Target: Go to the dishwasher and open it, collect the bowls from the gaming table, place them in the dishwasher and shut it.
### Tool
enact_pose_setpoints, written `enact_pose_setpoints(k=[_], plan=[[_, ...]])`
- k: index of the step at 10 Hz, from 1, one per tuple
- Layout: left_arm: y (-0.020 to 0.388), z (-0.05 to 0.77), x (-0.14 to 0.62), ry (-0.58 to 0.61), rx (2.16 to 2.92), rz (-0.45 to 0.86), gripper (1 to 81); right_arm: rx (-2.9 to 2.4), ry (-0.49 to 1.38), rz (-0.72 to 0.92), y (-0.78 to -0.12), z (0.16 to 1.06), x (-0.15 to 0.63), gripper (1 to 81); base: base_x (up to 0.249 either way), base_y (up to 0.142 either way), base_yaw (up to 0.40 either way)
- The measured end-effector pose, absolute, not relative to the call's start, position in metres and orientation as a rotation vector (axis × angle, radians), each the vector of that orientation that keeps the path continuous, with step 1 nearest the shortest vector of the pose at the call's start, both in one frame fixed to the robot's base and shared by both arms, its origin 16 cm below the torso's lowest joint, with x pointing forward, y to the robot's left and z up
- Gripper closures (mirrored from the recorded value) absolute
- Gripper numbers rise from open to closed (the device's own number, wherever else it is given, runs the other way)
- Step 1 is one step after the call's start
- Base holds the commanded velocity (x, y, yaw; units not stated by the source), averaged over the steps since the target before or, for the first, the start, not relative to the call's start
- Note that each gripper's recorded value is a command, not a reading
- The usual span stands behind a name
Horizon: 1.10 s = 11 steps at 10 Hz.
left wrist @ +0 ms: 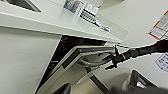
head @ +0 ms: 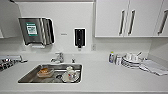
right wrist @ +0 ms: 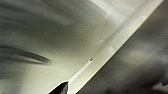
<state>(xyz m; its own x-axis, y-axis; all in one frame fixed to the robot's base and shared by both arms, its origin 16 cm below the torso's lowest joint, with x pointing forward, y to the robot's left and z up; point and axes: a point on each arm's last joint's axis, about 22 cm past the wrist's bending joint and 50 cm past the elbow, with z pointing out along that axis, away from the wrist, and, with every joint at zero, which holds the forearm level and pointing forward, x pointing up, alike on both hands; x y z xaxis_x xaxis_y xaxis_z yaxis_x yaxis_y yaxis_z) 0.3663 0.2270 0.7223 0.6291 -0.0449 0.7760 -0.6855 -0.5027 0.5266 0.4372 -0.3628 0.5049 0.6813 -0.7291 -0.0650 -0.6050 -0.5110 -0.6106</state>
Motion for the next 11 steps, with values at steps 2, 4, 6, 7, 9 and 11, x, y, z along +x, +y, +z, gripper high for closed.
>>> enact_pose_setpoints(k=[2,4,6,7,9,11], plan=[[0.226,0.722,0.366,-0.575,1.951,0.900,1.0,-2.301,1.035,-0.224,-0.362,0.494,0.422,1.0,-0.067,0.000,0.000],[0.225,0.722,0.366,-0.575,1.952,0.897,1.0,-2.337,1.031,-0.181,-0.362,0.480,0.402,1.0,-0.067,0.000,0.000],[0.224,0.720,0.366,-0.579,1.957,0.890,1.0,-2.350,1.059,-0.137,-0.364,0.460,0.370,1.0,-0.067,0.000,0.000],[0.224,0.719,0.365,-0.579,1.956,0.887,1.0,-2.359,1.061,-0.130,-0.366,0.455,0.364,1.0,-0.067,0.000,0.000],[0.223,0.720,0.365,-0.579,1.955,0.888,1.0,-2.373,1.051,-0.143,-0.371,0.452,0.363,1.0,-0.067,0.000,0.000],[0.221,0.719,0.365,-0.578,1.951,0.884,1.0,-2.354,1.060,-0.167,-0.372,0.449,0.363,1.0,-0.066,0.000,0.000]])
